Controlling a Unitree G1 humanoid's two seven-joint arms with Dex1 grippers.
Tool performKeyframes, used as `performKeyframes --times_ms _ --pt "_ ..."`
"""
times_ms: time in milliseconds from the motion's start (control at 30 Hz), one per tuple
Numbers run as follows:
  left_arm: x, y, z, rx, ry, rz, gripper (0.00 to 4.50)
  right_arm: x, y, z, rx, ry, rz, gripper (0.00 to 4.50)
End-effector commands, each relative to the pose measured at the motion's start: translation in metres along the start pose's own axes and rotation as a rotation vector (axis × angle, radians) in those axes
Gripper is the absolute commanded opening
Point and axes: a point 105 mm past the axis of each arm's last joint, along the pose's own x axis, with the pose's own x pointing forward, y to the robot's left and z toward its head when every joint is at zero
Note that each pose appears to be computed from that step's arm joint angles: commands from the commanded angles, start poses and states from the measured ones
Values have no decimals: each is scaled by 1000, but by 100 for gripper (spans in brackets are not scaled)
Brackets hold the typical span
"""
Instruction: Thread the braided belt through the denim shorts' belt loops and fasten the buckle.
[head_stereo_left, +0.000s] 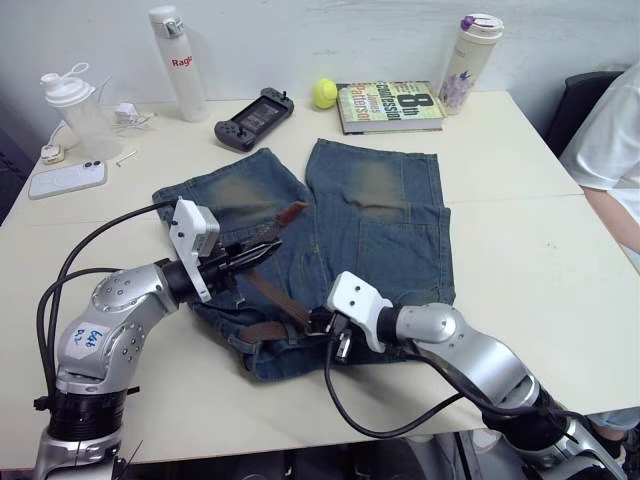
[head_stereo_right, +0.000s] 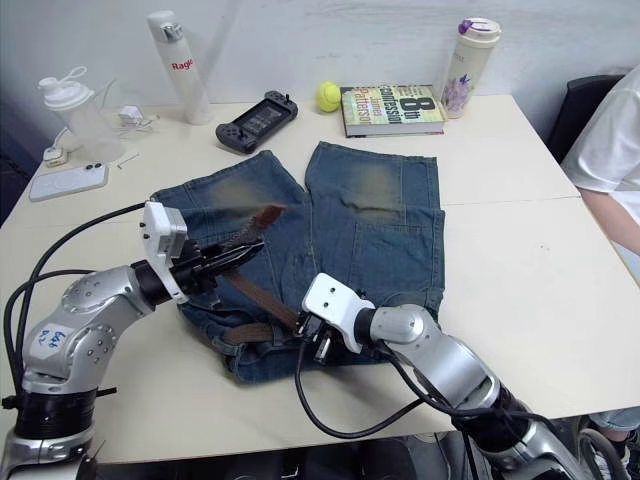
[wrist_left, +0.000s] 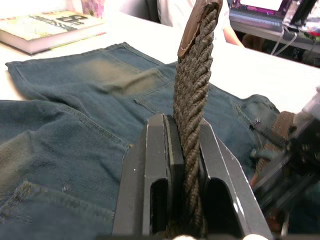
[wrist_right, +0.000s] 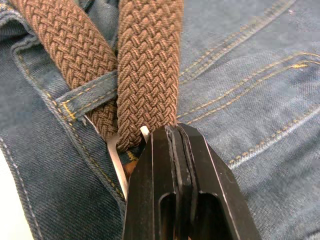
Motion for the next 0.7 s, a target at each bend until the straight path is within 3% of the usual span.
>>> performKeyframes --times_ms 33,267,700 --pt "-16 5 -2 54 24 31 23 -8 -2 -4 31 23 -12 1" --pt "-31 11 -25 56 94 63 23 -6 1 7 33 -9 -12 1" --pt "-30 5 -30 57 104 53 23 -16 5 13 20 -21 -10 1"
